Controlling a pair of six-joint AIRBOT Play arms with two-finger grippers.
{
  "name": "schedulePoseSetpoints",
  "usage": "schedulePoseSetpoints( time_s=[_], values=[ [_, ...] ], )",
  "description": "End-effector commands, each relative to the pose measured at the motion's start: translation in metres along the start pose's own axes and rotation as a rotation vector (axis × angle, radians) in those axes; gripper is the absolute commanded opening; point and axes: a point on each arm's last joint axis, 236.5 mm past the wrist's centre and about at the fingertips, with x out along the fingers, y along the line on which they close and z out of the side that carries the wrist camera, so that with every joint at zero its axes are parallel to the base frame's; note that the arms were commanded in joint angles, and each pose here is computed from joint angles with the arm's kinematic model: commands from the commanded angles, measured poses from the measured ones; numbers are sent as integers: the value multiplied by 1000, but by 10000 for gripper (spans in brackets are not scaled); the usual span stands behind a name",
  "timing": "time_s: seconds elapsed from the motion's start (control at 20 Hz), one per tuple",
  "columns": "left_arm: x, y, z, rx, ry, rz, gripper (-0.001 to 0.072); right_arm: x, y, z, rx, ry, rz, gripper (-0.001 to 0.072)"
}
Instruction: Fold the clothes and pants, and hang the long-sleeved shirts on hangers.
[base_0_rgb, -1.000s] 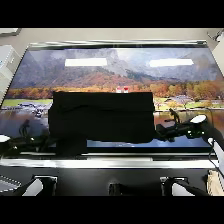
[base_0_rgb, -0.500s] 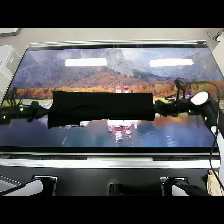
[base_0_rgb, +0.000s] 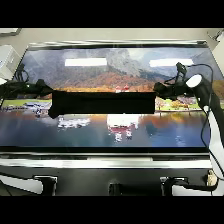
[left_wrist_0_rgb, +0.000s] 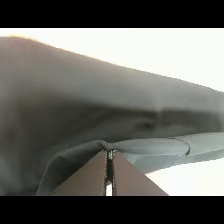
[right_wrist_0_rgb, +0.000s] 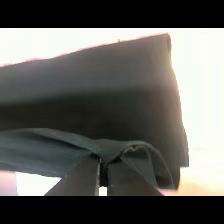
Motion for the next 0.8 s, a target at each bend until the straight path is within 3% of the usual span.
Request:
schedulePoseSetpoints(
  time_s=[0.0, 0.45, 0.5, 0.55, 0.65, 0.7, 0.75],
  values=[
    [22, 7, 20, 45, 18, 30, 17, 24, 3, 13, -25, -2, -8, 34],
    [81, 63, -1, -12, 175, 87, 18, 85, -32, -3, 32, 78, -81, 38],
    [84, 66, -2, -17, 180, 88, 22, 88, -34, -3, 35, 75, -83, 78],
    [86, 68, -3, -21, 181, 89, 84, 89, -35, -1, 43, 66, -84, 147],
    [84, 66, 3, -12, 164, 91, 383, 87, -33, 5, 46, 44, -82, 295],
    [81, 63, 8, 0, 156, 88, 487, 83, -31, 7, 43, 37, -79, 373],
    [75, 56, 15, 20, 144, 83, 545, 77, -29, 9, 33, 33, -82, 436]
  ],
)
